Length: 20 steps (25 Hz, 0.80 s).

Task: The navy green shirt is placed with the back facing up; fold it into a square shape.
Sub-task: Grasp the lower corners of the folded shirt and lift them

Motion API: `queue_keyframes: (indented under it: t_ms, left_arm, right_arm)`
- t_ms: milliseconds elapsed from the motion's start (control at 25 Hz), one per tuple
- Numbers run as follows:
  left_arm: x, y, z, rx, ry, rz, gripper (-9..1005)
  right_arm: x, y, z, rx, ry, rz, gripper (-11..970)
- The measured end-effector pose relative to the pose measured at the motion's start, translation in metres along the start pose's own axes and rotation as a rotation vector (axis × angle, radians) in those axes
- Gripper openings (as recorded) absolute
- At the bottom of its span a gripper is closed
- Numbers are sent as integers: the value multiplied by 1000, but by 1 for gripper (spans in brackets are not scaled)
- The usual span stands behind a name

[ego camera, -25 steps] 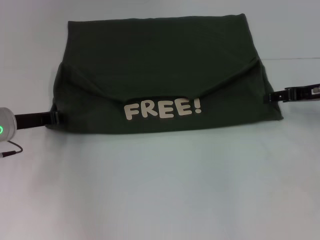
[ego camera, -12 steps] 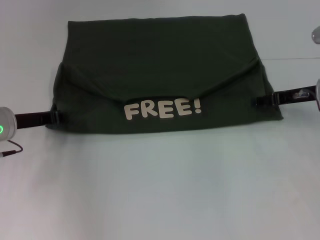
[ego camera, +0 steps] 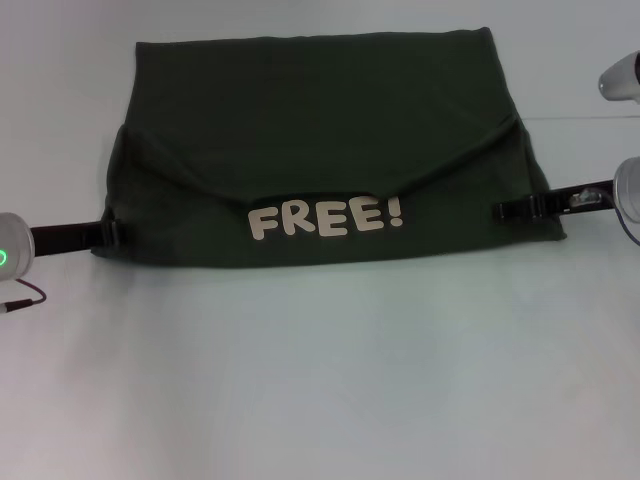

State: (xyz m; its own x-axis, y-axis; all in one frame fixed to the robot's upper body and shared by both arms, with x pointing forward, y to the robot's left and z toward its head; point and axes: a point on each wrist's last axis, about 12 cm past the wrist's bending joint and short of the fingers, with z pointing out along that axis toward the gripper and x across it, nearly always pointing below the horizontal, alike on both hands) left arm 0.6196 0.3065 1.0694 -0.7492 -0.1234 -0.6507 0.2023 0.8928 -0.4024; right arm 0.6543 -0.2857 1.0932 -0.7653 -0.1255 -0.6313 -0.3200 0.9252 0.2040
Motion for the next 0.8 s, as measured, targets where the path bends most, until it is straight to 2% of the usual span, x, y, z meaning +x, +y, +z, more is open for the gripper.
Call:
queue_keyframes:
  t_ms: [800]
  left_arm:
    - [-2,-1,0,1,-2,3,41]
  right_arm:
    - [10,1,5,9,31,-21,703]
